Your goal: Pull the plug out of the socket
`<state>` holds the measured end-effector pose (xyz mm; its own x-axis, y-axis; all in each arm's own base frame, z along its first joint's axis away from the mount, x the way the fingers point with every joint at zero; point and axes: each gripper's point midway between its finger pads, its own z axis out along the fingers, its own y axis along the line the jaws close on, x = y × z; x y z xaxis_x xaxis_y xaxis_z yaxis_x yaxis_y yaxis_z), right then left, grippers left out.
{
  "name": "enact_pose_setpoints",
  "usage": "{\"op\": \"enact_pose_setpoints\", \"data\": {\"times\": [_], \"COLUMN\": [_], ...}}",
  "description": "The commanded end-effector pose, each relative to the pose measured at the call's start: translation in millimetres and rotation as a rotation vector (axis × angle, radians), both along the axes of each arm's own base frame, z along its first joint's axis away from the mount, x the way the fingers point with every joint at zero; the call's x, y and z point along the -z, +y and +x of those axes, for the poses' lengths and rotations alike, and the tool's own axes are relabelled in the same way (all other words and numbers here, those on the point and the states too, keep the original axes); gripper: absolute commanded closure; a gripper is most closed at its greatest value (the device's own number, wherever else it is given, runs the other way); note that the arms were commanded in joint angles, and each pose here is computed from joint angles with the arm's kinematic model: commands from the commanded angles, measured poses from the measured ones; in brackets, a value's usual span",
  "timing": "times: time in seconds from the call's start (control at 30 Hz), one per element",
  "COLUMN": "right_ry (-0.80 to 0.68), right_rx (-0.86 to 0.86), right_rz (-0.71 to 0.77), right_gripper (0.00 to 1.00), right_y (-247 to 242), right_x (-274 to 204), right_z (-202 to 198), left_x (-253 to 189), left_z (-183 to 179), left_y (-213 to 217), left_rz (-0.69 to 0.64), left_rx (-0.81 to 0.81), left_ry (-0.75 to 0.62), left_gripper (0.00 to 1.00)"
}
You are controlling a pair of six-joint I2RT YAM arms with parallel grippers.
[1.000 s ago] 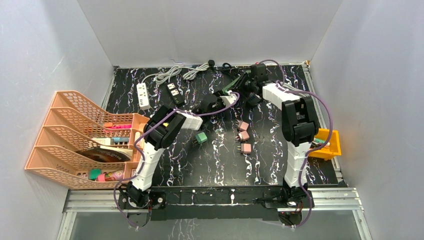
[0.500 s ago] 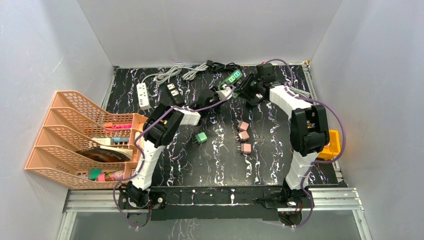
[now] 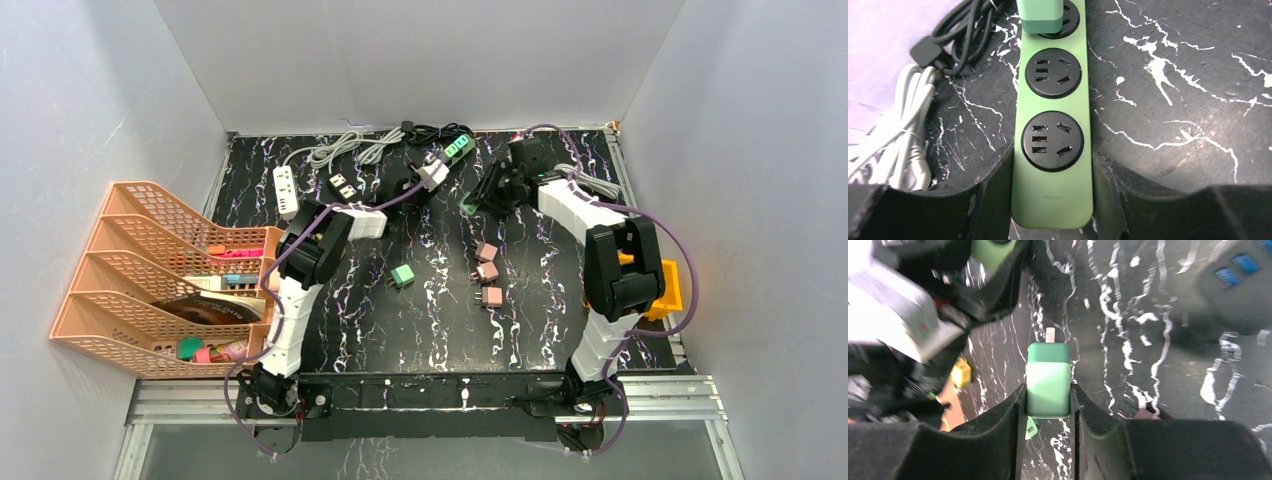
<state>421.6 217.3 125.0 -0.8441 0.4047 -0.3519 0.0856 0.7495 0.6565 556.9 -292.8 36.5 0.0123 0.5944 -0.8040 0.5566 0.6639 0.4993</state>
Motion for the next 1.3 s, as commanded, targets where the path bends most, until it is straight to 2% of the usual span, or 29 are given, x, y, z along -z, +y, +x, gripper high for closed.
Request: {"op": "enact_pose_setpoints", "data": {"times": [0.0,0.1,0.3,0.53,0.7,0.83,0.9,0.97,1.0,1.13,1.2,1.27], "right_ry": [-0.106,-0.162,-0.199,-0.210,-0.178,-0.138,-0.126,-0.135,-0.146,-0.250,-0.314,-0.353], "right_rx": [-0.300,-0.440,-0.603,-0.707,-0.781,-0.785,-0.767,-0.757,-0.742,-0.615,-0.511,-0.399], "right_rz": [-0.060,-0.014,0.054,0.065,0.022,-0.026,-0.064,-0.110,-0.141,-0.214,-0.179,-0.124], "right_gripper": [1.00,1.00,1.00,1.00,1.00,0.89,0.77,0.59,0.52,0.46,0.38,0.37], "right_y": [60,88,127,166,177,171,161,153,148,129,118,101], "right_x": [6,12,29,49,67,77,80,79,76,46,25,4], "right_z": [-38,-60,-68,-65,-83,-98,-101,-101,-98,-65,-41,-16], "left_x": [13,12,19,19,22,21,20,17,17,13,10,8], "left_z": [-18,-25,-36,-41,-41,-39,-39,-37,-36,-32,-32,-33], "left_y": [18,19,21,28,35,39,41,44,46,51,51,51], "left_rz": [-0.126,-0.127,-0.171,-0.197,-0.193,-0.201,-0.201,-0.201,-0.201,-0.205,-0.213,-0.221], "left_rx": [0.104,0.161,0.260,0.270,0.259,0.245,0.239,0.226,0.221,0.200,0.195,0.189], "left_ry": [0.282,0.325,0.461,0.491,0.491,0.482,0.470,0.457,0.453,0.437,0.431,0.429], "left_gripper": [1.00,1.00,1.00,1.00,1.00,1.00,1.00,1.00,1.00,1.00,1.00,1.00]}}
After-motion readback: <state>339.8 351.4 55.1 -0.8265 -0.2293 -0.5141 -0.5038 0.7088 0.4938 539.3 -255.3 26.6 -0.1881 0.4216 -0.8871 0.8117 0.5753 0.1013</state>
